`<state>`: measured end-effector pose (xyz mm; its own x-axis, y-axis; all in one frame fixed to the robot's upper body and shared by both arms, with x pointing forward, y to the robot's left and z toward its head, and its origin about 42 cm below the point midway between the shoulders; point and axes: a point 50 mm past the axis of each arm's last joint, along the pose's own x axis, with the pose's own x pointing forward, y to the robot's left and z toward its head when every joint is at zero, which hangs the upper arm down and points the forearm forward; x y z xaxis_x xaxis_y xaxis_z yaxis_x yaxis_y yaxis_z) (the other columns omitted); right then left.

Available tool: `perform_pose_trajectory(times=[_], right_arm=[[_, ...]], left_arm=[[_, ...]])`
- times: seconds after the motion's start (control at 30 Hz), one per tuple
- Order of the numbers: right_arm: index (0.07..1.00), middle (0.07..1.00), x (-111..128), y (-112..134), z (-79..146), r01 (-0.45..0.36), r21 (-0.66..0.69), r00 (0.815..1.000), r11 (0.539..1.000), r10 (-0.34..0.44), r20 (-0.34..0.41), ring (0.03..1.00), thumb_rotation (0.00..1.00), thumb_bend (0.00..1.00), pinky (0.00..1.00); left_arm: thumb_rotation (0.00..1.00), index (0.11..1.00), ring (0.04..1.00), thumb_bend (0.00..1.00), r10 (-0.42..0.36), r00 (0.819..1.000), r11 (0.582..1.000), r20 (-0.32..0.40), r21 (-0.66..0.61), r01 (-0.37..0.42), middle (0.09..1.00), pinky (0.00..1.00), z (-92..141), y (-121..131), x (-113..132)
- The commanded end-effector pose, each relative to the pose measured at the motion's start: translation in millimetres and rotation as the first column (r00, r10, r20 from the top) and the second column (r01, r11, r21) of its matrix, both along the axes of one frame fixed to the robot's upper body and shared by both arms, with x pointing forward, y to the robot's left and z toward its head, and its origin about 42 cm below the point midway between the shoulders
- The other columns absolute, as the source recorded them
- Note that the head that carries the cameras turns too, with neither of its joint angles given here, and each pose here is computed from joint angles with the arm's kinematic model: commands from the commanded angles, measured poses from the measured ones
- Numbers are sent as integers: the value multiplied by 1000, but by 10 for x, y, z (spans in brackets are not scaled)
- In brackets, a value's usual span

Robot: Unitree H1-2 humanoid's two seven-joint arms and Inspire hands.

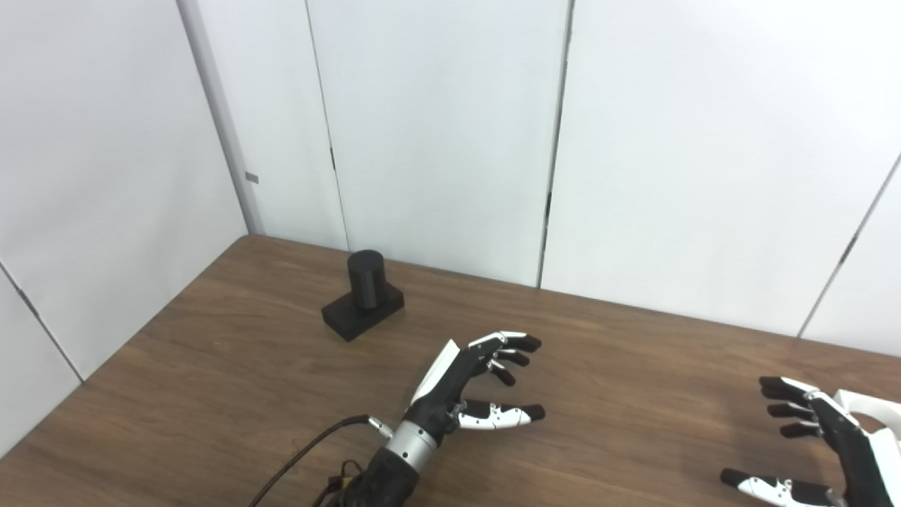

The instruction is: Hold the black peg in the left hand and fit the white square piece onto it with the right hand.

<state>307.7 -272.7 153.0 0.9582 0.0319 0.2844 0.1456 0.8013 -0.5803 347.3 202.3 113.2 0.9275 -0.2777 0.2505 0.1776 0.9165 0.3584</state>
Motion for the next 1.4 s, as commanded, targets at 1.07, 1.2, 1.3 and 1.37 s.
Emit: perform_pose_trajectory(times=[1.07, 1.2, 1.3, 1.37], right_arm=[[720, 730, -4, -5, 325, -6, 10, 998, 1000, 5, 65, 671, 0, 648, 545], [722, 730, -5, -6, 325, -6, 12, 998, 1000, 5, 63, 671, 0, 647, 541], [721, 731, -9, 1, 333, -4, 11, 998, 1000, 3, 58, 671, 0, 645, 545], [722, 730, -11, 1, 338, -5, 10, 998, 1000, 4, 56, 671, 0, 645, 547]], left_arm=[[50, 679, 734, 874, 193, 964, 963, 184, 151, -222, 740, 595, 929, 768, 212], [40, 694, 759, 875, 238, 944, 942, 228, 181, -281, 756, 631, 1036, 898, 249], [72, 704, 793, 865, 265, 931, 922, 253, 217, -321, 783, 684, 1132, 1004, 274], [90, 713, 822, 864, 293, 917, 903, 269, 237, -358, 800, 730, 1197, 1073, 283]])
